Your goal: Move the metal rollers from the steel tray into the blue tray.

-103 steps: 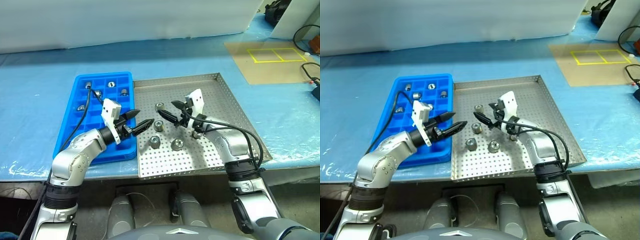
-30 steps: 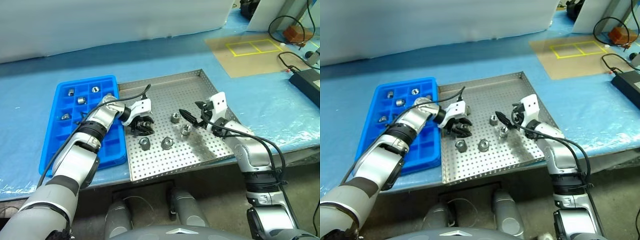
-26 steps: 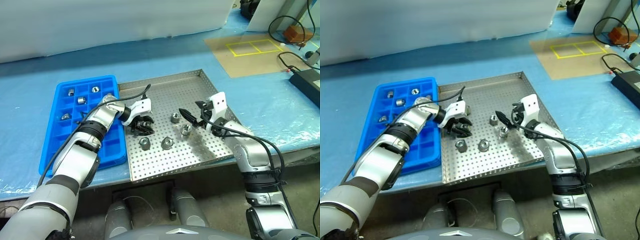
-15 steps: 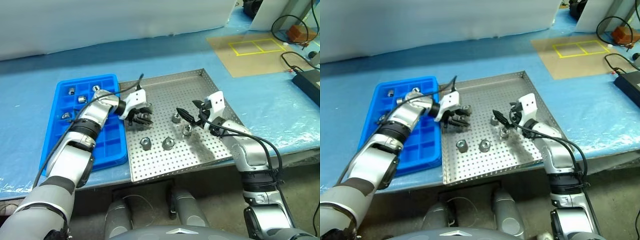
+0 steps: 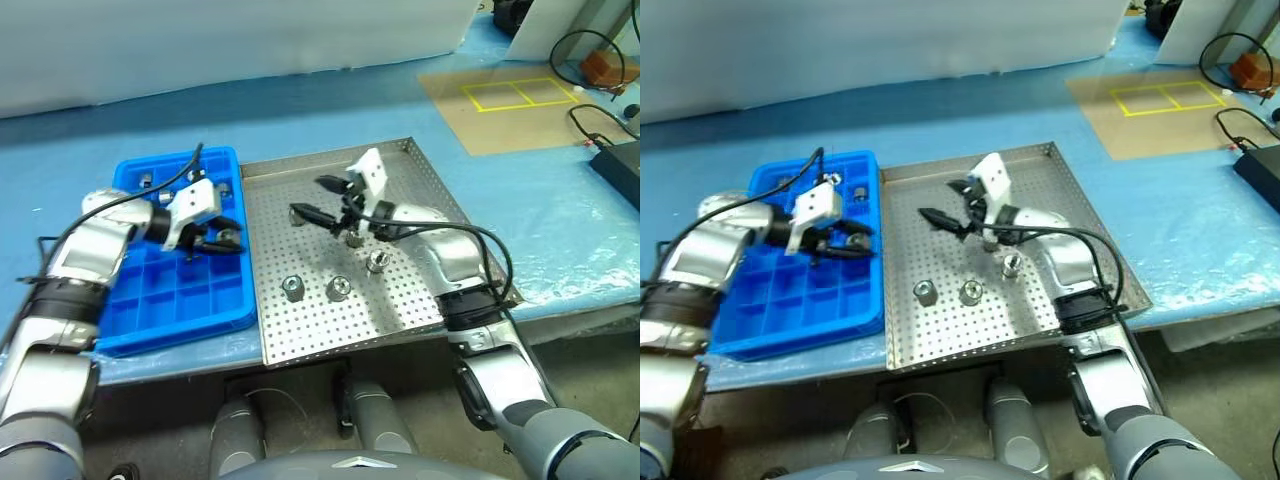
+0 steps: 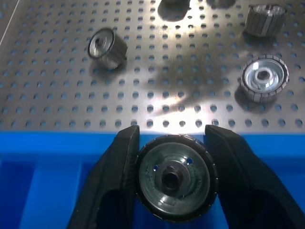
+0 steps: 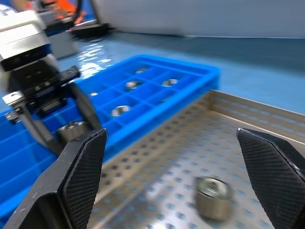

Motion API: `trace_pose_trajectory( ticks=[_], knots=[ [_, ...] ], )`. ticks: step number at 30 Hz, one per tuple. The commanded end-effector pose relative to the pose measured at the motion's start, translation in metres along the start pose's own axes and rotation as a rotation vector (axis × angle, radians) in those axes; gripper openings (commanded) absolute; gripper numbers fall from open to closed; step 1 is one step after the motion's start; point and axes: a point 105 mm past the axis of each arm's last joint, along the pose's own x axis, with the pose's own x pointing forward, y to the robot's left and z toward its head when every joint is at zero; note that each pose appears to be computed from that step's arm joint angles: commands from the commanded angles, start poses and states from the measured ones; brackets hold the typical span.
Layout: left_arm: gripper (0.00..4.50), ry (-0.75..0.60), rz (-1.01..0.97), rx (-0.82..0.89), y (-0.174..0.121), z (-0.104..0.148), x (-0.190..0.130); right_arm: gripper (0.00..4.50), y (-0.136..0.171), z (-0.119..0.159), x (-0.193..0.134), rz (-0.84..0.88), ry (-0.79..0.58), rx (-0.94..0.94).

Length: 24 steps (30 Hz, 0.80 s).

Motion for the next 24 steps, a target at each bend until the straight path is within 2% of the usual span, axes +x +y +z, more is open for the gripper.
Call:
trace_pose_trajectory(
  ticks=[1, 6, 12, 16, 24],
  knots=[
    [1.87, -0.022, 0.149, 0.009, 0.006, 0.01, -0.033, 4.5, 0.011, 0.014, 0.017, 0.081, -0.033, -0.06],
    [1.87, -0.039, 0.461, -0.039, 0.023, 0.0, -0.073, 4.5, 0.019, 0.016, 0.036, 0.137, -0.055, -0.052],
    [1.87, 0.001, 0.578, -0.135, 0.006, -0.031, -0.092, 4.5, 0.02, 0.014, 0.039, 0.167, -0.056, -0.046],
    [1.87, 0.035, 0.656, -0.18, 0.004, -0.054, -0.088, 4.5, 0.015, 0.014, 0.038, 0.158, -0.053, -0.045],
    [1.87, -0.017, 0.708, -0.237, 0.007, -0.061, -0.067, 4.5, 0.007, 0.012, 0.03, 0.129, -0.036, -0.049]
  ],
)
